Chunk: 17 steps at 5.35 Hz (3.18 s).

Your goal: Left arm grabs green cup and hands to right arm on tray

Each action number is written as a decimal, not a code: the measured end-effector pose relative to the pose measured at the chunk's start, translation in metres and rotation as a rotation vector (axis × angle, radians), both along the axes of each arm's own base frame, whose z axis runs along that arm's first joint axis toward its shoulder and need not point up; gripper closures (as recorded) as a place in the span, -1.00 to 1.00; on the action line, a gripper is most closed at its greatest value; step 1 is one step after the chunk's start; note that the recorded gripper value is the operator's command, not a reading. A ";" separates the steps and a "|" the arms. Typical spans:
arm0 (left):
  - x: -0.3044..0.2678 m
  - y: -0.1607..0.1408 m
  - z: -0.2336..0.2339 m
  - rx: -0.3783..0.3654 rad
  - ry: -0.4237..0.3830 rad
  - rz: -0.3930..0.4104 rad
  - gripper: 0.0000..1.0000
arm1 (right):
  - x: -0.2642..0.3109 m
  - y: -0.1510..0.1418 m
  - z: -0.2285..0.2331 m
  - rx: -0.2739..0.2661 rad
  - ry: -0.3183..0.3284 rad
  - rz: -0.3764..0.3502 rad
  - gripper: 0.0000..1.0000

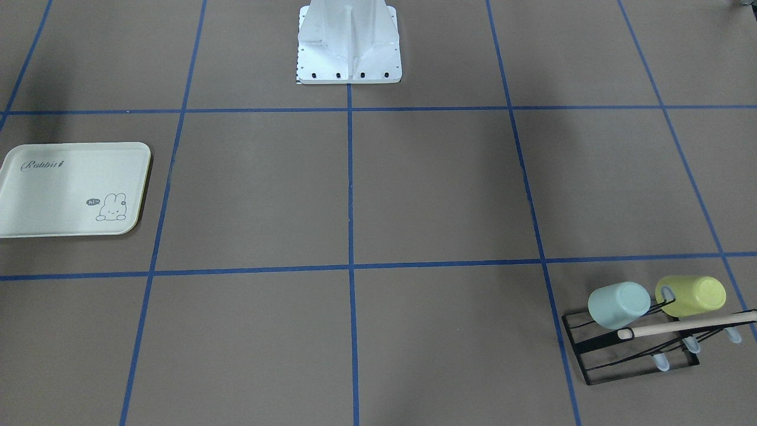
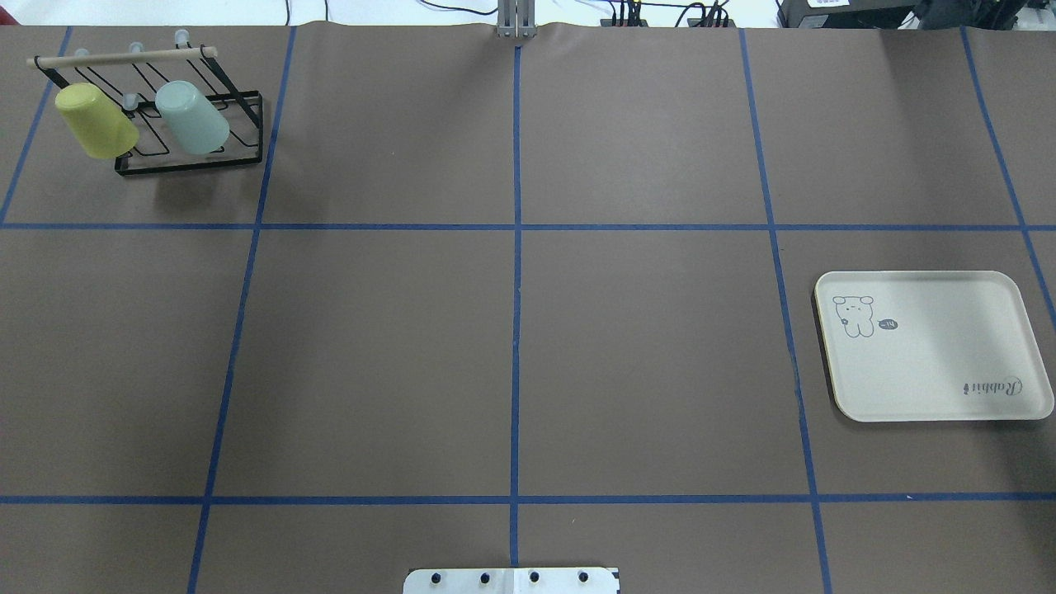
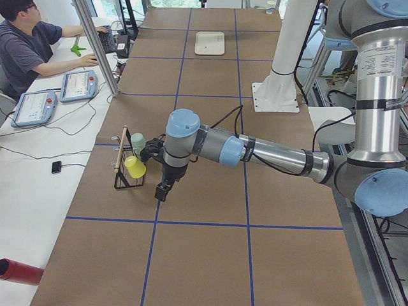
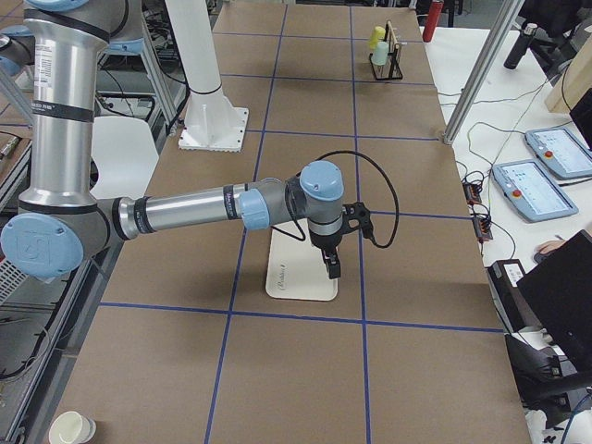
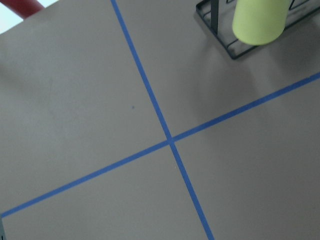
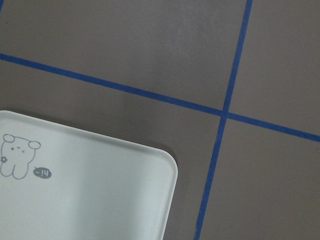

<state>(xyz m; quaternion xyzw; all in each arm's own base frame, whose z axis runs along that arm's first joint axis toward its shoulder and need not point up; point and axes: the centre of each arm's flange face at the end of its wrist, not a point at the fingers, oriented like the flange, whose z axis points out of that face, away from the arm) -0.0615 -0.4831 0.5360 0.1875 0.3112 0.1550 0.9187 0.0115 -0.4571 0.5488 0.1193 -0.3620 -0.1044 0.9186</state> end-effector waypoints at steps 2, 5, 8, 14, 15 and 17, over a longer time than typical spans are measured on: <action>0.009 -0.033 -0.026 0.049 0.050 0.021 -1.00 | -0.020 -0.014 -0.021 0.043 -0.030 -0.036 -0.99; 0.115 -0.099 -0.116 -0.021 0.159 -0.033 -1.00 | -0.037 -0.020 -0.029 0.053 -0.036 -0.062 -0.99; 0.227 -0.161 -0.151 -0.196 0.205 -0.064 -1.00 | -0.040 -0.019 -0.028 0.051 -0.039 -0.070 -0.99; 0.320 -0.217 -0.109 -0.201 0.107 -0.096 -0.86 | -0.041 -0.019 -0.029 0.051 -0.042 -0.072 -0.99; 0.323 -0.224 -0.107 -0.198 0.099 -0.100 -0.48 | -0.041 -0.020 -0.029 0.051 -0.041 -0.072 -0.99; 0.325 -0.225 -0.106 -0.197 0.092 -0.101 0.22 | -0.041 -0.019 -0.028 0.051 -0.042 -0.072 -0.99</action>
